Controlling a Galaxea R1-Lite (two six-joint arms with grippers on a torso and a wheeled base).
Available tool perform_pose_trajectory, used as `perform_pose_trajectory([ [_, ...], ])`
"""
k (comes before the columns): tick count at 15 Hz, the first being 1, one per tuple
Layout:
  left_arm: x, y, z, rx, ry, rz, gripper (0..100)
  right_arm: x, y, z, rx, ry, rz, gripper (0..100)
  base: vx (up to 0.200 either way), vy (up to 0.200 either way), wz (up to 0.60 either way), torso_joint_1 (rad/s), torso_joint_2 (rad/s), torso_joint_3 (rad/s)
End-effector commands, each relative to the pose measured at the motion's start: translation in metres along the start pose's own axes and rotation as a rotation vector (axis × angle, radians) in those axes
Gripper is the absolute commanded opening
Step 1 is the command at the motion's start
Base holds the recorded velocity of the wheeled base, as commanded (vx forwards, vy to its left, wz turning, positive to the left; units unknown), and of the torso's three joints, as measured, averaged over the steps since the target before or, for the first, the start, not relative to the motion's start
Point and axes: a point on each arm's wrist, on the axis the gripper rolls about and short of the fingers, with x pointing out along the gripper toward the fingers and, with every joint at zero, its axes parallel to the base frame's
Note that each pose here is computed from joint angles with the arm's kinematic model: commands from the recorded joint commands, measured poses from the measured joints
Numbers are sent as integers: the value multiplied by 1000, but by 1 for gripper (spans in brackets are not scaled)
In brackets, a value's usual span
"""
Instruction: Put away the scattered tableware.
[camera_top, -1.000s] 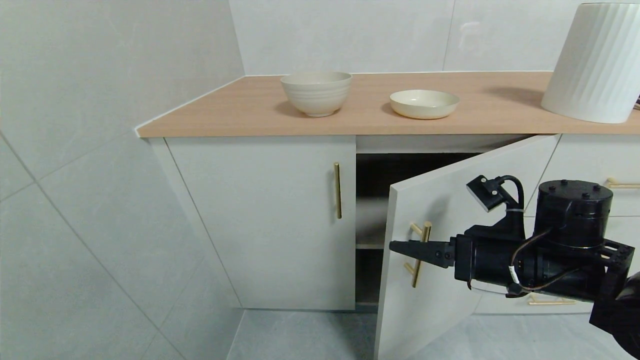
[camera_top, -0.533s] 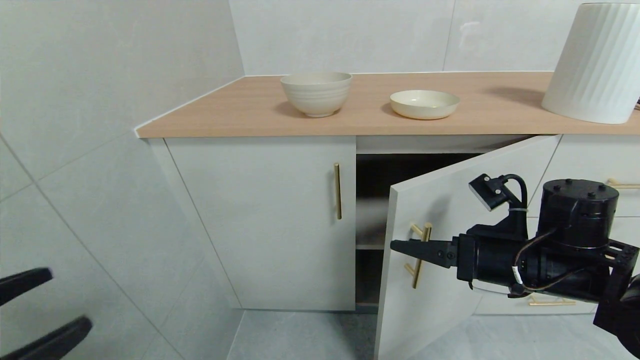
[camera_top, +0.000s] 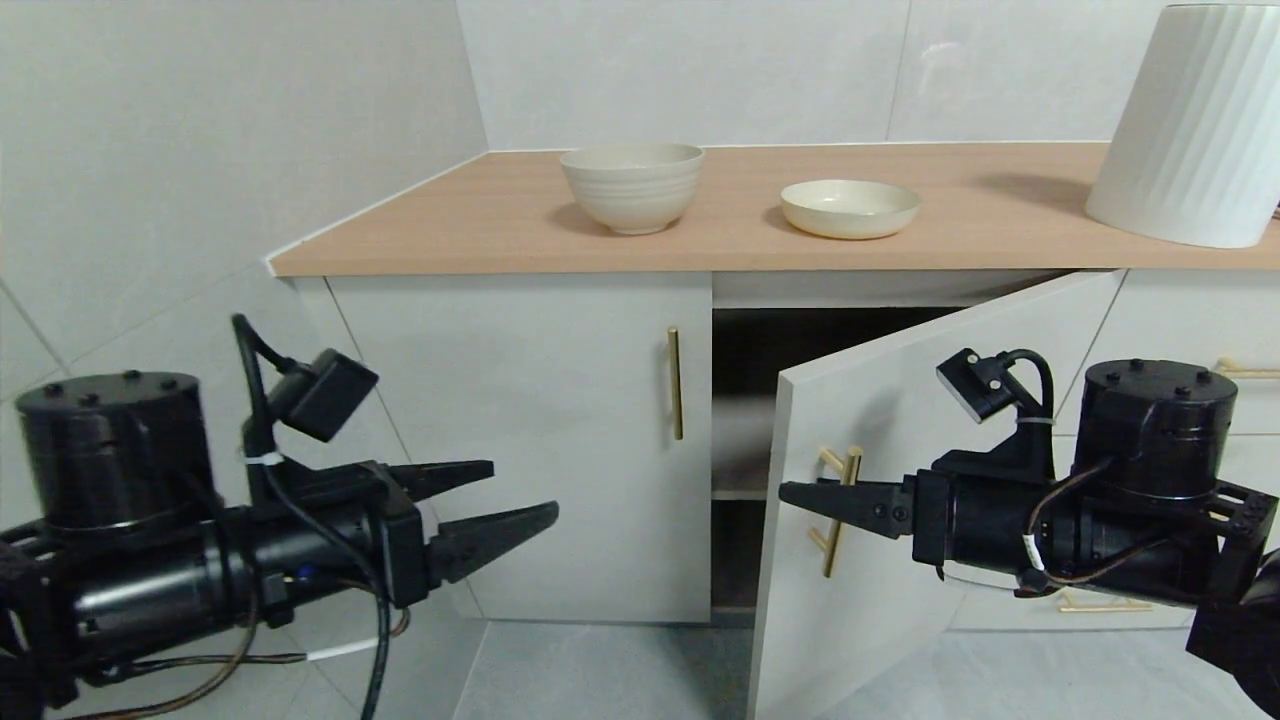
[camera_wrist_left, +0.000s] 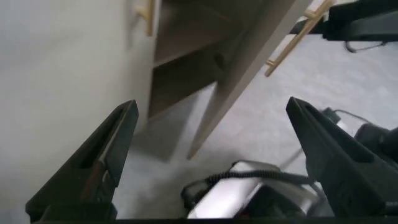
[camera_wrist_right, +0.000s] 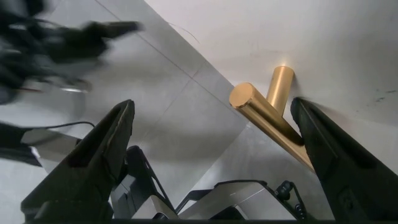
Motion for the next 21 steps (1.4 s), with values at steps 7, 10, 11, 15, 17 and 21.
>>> perform_pose_trajectory([
  [7, 51, -2, -20, -84, 66, -94, 0, 3, -5, -4, 14, 18, -14, 100, 0, 0, 0, 0, 0, 0],
  [10, 84, 9, -5, -62, 31, -113, 0, 3, -5, -4, 14, 18, -12, 100, 0, 0, 0, 0, 0, 0],
  [11, 100, 10, -12, -68, 53, -123, 0, 3, -5, -4, 14, 18, -12, 100, 0, 0, 0, 0, 0, 0],
  [15, 139, -7, -29, -71, -2, -234, 0, 2, -3, -4, 10, 15, -10, 100, 0, 0, 0, 0, 0, 0],
  [17, 153, -5, -37, -101, -44, -262, 0, 0, -2, -3, 7, 9, -10, 100, 0, 0, 0, 0, 0, 0],
  [21, 200, -5, -41, -67, -122, -318, 0, -2, -1, -3, 5, 8, -8, 100, 0, 0, 0, 0, 0, 0],
])
